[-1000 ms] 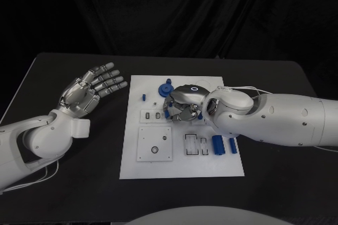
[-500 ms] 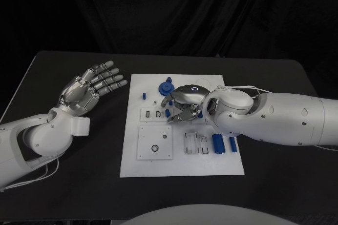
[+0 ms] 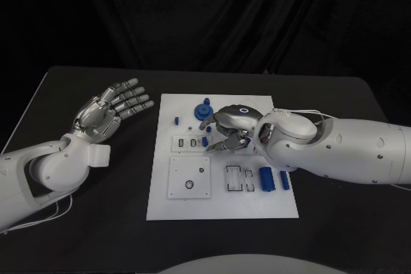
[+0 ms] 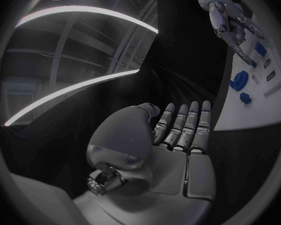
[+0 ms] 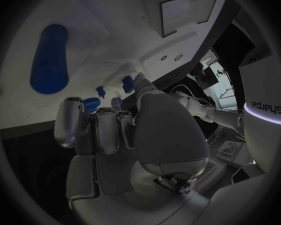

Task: Assemble the parts on the task board

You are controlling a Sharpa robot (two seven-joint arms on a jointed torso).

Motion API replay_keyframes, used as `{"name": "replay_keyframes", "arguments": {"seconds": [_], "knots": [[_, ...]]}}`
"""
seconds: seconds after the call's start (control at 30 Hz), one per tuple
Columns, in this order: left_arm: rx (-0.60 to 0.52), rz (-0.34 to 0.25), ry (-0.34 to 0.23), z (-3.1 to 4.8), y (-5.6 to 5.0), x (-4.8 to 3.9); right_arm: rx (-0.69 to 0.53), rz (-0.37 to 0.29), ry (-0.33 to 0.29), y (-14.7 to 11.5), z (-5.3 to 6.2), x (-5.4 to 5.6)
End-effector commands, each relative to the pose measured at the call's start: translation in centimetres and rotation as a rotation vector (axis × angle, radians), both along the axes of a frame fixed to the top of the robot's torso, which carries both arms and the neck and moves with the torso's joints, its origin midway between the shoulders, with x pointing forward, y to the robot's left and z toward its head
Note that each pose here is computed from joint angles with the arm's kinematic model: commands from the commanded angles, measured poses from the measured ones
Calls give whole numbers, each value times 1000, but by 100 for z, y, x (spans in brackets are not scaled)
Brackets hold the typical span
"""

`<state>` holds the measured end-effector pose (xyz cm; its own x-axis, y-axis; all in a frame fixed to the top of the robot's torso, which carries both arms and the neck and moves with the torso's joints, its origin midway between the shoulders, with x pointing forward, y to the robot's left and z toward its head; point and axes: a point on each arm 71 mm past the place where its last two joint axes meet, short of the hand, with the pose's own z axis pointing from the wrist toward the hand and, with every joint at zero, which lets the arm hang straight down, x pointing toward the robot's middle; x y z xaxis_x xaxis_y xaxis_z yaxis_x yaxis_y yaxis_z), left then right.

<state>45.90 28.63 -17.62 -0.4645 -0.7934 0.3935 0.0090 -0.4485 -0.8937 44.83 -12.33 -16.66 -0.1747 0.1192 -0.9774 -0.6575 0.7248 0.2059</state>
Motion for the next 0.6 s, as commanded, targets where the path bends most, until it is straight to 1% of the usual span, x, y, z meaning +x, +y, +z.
{"name": "replay_keyframes", "arguments": {"seconds": [0.03, 0.1, 0.23, 0.3, 0.43, 0.6], "knots": [[-28, 43, -55, 31, 50, 35, 122, 46, -69, -23, 124, -14], [-12, 53, -48, 16, 65, 63, 163, 48, -86, -70, 173, 6], [17, 63, -25, -10, 62, 94, 232, 35, -113, -187, 254, 54], [44, 63, 2, -32, 41, 103, 271, 16, -129, -287, 299, 92], [93, 51, 34, -56, 1, 115, 317, -11, -135, -404, 334, 136], [205, 24, 86, -94, -82, 149, 386, -40, -141, -588, 370, 189]]}}
